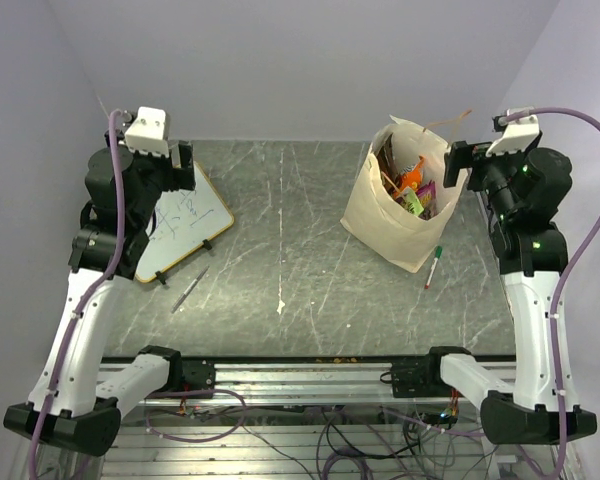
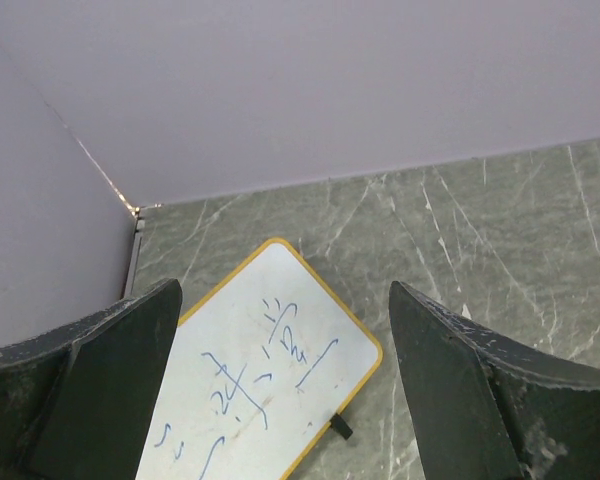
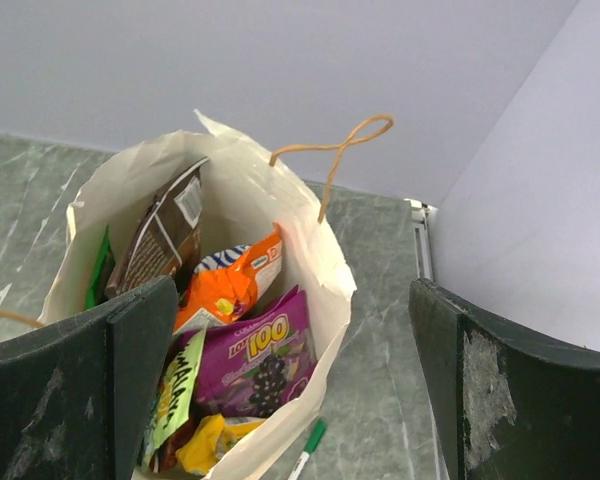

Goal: Place the snacks into the paper bag
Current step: Reset both arms

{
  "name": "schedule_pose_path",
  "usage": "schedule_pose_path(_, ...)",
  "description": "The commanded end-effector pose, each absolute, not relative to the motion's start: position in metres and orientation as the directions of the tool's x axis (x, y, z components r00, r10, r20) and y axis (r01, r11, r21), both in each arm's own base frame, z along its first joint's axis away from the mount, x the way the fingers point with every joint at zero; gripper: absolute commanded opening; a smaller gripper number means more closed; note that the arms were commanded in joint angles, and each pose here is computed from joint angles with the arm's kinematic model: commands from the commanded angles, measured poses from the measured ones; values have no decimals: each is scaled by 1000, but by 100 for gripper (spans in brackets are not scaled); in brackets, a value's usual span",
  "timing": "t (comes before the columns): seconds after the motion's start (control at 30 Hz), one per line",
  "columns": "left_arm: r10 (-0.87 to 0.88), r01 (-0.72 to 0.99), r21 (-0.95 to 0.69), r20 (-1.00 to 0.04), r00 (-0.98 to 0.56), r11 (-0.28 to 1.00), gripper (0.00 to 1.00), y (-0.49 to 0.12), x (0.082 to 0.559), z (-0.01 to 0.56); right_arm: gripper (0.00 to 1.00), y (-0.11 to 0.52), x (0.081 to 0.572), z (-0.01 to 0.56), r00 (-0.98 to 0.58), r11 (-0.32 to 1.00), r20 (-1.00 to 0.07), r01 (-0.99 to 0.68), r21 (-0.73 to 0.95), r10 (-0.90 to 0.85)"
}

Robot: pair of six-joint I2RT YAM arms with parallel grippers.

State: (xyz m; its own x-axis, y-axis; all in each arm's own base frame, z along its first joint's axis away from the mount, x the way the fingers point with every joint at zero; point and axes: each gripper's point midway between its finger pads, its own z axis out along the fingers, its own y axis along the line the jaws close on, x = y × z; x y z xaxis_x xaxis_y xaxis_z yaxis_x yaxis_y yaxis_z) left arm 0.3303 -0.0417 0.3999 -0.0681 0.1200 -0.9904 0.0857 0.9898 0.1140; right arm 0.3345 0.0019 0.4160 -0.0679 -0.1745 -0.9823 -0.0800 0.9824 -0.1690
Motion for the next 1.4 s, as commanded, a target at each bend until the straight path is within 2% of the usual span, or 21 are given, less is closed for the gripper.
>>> schedule_pose_path(0.0,107,82,106,-994,-4,991,95,-42,338,432,100,-12,334,444,1,989,-989,-4,-146,-146)
schedule_pose_path(0.47,71,87,64,-995,-76,994,95,-40,333,410,100,-27,328,418,-52,987,-986,21,-162,-160)
schedule_pose_path(0.77,81,72,76,-994,-73,995,96,-37,331,411,100,-31,322,429,-43,989,-989,43,-144,-142)
schedule_pose_path(1.1,77,81,71,-994,-74,994,95,-39,331,410,100,-14,320,418,-54,981,-982,-73,-179,-183)
schedule_pose_path(1.37,73,81,67,-994,-80,994,95,-39,331,406,100,-21,322,418,-58,987,-985,-28,-160,-161)
